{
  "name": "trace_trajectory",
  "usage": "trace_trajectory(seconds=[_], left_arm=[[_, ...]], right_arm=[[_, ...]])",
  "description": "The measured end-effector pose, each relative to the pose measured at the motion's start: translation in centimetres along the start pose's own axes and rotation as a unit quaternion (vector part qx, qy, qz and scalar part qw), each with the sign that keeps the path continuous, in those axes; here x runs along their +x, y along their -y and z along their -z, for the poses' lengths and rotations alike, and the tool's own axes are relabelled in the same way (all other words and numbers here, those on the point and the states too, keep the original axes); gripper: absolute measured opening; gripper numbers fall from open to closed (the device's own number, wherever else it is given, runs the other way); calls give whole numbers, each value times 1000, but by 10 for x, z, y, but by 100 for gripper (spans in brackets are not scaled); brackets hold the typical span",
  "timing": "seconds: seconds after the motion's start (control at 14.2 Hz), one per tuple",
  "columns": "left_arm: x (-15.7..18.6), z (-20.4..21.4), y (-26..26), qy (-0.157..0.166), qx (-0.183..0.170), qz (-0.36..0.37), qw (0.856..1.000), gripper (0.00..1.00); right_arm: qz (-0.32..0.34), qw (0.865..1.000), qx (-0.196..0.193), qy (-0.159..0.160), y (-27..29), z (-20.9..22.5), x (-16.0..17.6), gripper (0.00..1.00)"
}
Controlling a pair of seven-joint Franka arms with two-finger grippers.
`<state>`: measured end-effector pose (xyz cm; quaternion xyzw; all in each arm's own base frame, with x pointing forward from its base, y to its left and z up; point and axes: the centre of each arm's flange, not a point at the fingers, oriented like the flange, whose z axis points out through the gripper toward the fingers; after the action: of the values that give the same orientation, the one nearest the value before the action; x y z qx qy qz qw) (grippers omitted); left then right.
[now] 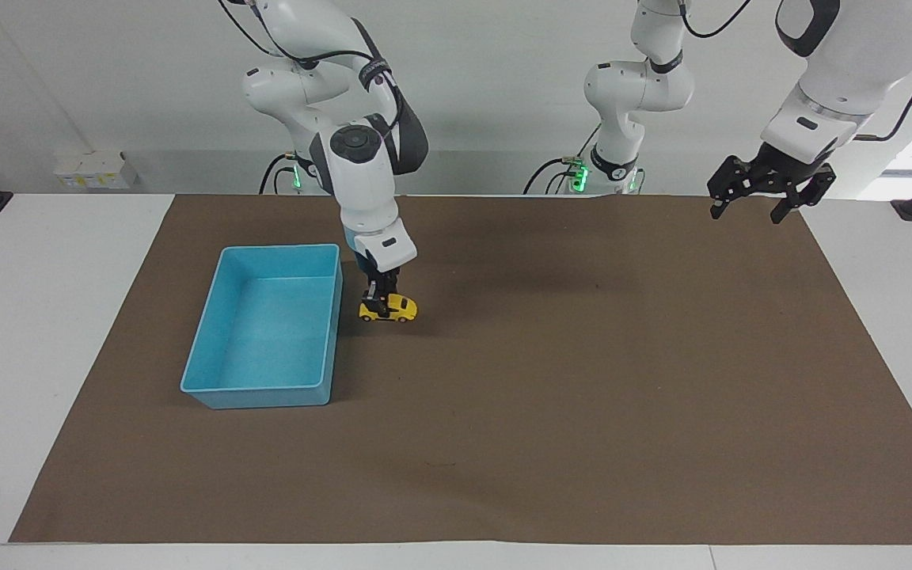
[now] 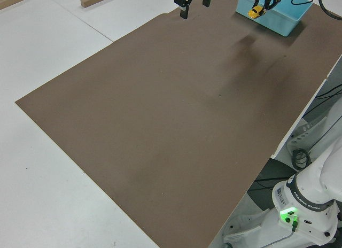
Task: Wind up and store yellow beetle car
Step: 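Lift the car with the right gripper into the blue bin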
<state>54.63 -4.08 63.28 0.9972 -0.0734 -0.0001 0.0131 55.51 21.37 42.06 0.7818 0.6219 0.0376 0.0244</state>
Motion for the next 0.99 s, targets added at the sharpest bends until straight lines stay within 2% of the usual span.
trace_trajectory(seconds=[0.14, 0.28, 0.49, 0.64, 0.78, 0.99], left_arm=[[0, 0, 0, 0, 0, 0, 1000, 100], [0, 0, 0, 0, 0, 0, 1000, 100], [0, 0, 0, 0, 0, 0, 1000, 100], [0, 0, 0, 0, 0, 0, 1000, 100], [0, 0, 0, 0, 0, 0, 1000, 100], [0, 0, 0, 0, 0, 0, 1000, 100]], right_arm=[[2, 1000, 10, 9, -18, 22, -30, 46], [20, 999, 22, 17, -38, 30, -79, 46], [33, 998, 54, 28, -60, 23, -161, 46], [37, 997, 68, 30, -61, 14, -199, 46], [41, 996, 73, 29, -53, 7, -210, 46], [54, 996, 60, 25, -39, -10, -208, 46]])
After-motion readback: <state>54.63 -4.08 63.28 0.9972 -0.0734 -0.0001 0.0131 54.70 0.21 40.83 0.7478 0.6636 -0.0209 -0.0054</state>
